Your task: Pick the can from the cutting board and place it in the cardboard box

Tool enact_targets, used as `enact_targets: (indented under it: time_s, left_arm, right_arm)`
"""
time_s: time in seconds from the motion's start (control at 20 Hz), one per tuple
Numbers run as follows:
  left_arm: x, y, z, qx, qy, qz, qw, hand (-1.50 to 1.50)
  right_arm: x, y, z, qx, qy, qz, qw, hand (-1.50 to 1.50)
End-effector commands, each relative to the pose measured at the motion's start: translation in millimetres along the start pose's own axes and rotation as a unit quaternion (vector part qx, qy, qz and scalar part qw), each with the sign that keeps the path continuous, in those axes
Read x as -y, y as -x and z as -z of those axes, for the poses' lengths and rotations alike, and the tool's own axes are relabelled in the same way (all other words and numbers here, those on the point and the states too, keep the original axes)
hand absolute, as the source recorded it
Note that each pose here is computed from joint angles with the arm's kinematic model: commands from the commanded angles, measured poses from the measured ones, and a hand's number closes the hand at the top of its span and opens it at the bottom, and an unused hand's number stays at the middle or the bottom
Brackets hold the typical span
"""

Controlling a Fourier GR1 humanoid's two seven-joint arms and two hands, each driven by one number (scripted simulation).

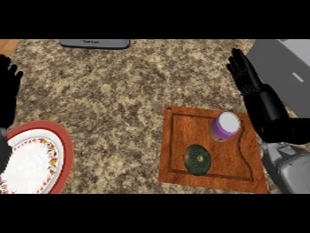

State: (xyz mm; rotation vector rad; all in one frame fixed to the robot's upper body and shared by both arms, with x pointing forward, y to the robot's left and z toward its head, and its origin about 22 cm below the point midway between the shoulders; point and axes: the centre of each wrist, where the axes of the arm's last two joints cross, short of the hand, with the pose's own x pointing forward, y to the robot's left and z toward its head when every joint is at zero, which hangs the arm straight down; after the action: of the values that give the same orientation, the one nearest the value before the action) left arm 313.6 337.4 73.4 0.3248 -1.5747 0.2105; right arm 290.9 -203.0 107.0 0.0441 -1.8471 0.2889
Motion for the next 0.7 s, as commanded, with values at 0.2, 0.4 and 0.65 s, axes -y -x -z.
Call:
enact_targets:
  time_s: [0.2, 0.4, 0.65]
  left_arm:
    - [-21.7, 37.0, -28.6, -0.022, 0.058, 0.145, 0.9875, 0.0]
    - [-22.5, 54.0, -39.7, -0.049, 0.068, 0.161, 0.9834, 0.0]
    - [-5.1, 69.7, -61.1, -0.043, 0.128, 0.188, 0.9728, 0.0]
  right_arm:
    - [58.0, 13.5, -59.1, 0.103, 0.231, -0.158, 0.955, -1.5]
    - [97.5, 47.1, -99.4, 0.036, 0.445, -0.202, 0.871, -1.5]
    - [57.1, 63.0, -153.8, 0.143, 0.418, -0.329, 0.834, -1.5]
